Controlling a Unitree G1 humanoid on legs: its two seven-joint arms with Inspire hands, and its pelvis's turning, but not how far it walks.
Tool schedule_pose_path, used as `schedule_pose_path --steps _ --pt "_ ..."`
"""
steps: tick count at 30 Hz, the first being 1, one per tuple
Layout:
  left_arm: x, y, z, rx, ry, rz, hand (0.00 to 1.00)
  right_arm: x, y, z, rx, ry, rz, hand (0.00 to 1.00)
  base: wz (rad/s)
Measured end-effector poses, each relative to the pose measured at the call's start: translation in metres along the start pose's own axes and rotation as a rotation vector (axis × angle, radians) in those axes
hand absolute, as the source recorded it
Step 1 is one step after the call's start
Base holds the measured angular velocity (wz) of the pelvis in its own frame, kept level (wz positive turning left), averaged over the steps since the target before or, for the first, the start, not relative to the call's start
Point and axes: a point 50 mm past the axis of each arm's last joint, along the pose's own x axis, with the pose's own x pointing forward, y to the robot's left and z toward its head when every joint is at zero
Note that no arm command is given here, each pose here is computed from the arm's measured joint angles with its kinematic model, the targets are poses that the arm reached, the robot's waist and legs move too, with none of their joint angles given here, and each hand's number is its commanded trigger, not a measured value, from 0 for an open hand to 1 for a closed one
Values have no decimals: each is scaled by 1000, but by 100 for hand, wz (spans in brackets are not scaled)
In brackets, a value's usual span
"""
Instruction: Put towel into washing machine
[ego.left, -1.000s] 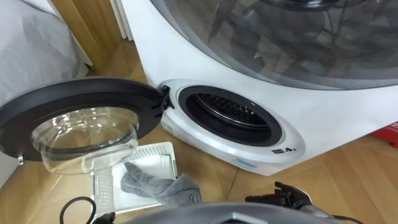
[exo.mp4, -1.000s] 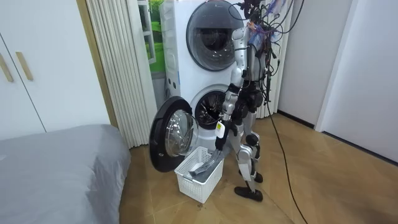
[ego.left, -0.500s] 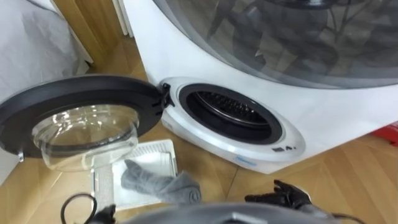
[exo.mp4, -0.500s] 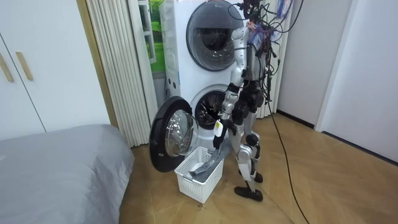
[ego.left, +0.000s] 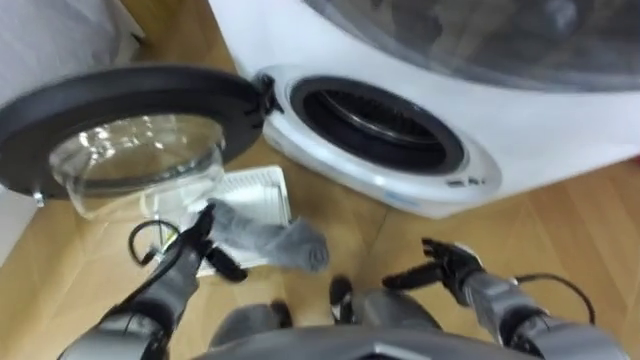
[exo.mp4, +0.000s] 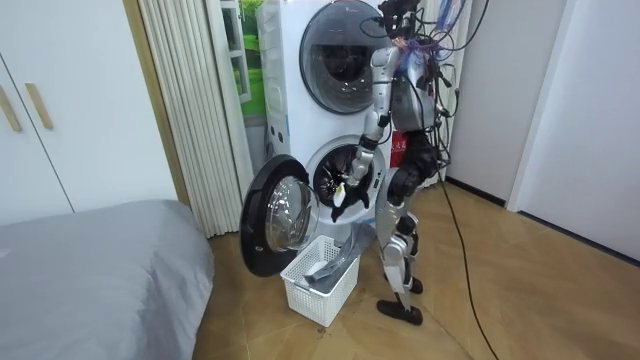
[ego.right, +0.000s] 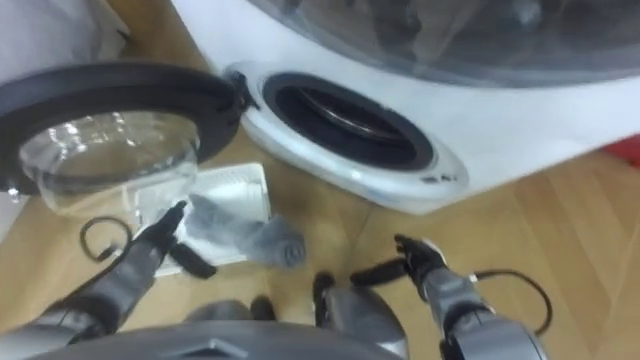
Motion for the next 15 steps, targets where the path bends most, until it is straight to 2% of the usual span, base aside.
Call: schedule_pose_path --steps 3,6,9,12,15 --pt "3 3 12 48 -37 7 0 2 -4 19 -18 -50 -21 0 -17" --pt "7 14 28 76 -89 58 0 3 -5 39 -53 -104 -41 0 -4" --pt "10 29 42 111 -127 106 0 3 -5 62 -83 -176 -34 0 0" --pt "12 47 68 153 -219 180 0 1 -5 89 -113 -257 -32 0 -14" --pt "12 57 84 194 -269 234 0 -1 -4 106 -136 -315 -30 0 -14"
